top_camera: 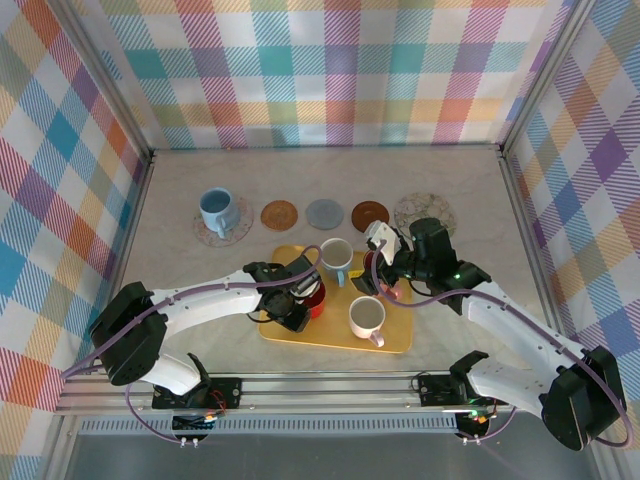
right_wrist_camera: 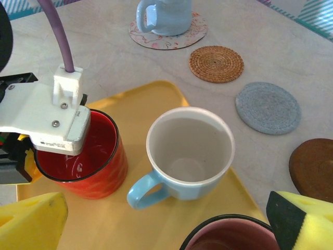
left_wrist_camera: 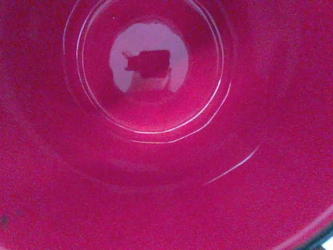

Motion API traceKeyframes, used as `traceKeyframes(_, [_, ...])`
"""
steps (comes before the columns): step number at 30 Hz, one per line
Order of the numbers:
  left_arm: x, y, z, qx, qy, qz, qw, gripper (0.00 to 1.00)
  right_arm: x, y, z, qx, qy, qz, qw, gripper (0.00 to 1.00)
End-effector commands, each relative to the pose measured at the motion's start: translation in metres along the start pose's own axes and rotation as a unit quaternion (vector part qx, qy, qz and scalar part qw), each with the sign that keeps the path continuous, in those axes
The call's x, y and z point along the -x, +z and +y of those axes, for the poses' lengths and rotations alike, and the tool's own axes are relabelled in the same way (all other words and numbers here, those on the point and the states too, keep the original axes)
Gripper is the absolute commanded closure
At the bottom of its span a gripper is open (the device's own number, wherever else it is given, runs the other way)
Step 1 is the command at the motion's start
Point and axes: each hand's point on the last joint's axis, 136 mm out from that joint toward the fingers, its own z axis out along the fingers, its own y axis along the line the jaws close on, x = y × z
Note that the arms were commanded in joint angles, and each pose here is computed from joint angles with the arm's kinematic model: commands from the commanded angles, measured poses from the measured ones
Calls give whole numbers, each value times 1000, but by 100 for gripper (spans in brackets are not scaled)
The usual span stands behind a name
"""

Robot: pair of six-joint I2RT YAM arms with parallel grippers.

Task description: Place the cup by the coaster

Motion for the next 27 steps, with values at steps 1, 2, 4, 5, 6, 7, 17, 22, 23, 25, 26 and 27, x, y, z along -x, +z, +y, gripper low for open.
traceKeyframes(1, [6,-4,-1,3,1,-13,1000,67,3,1,9,24,-13,-10,1000,1])
traceKeyframes(2, [6,-5,-1,4,1,-15,1000,68,4,1,10,26,-13,-11,1000,1])
traceKeyframes(4, [7,-7,0,5,1,-20,1000,72,3,1,12,31,-14,-11,999,1])
traceKeyframes(5, [8,-8,1,6,0,-21,1000,74,3,1,13,34,-14,-11,999,1])
traceKeyframes(6, [7,-8,2,8,0,-22,1000,75,2,1,14,37,-14,-9,999,1])
traceKeyframes(7, [7,-9,2,9,-1,-23,1000,76,2,1,15,40,-15,-10,999,1])
traceKeyframes(17, [10,-10,8,22,-10,-40,999,91,2,1,19,53,-17,-12,998,1])
traceKeyframes(22, [10,-13,10,29,-6,-39,999,100,3,1,20,57,-20,-14,998,1])
traceKeyframes(23, [11,-14,10,31,-6,-40,999,100,3,2,20,58,-19,-14,998,1])
traceKeyframes(25, [12,-16,11,33,-6,-44,998,100,3,2,20,58,-18,-13,998,1])
traceKeyframes(26, [13,-16,11,33,-6,-47,998,100,3,2,20,59,-18,-13,998,1])
traceKeyframes(27, [14,-18,11,33,-6,-51,998,100,3,2,21,59,-18,-13,998,1])
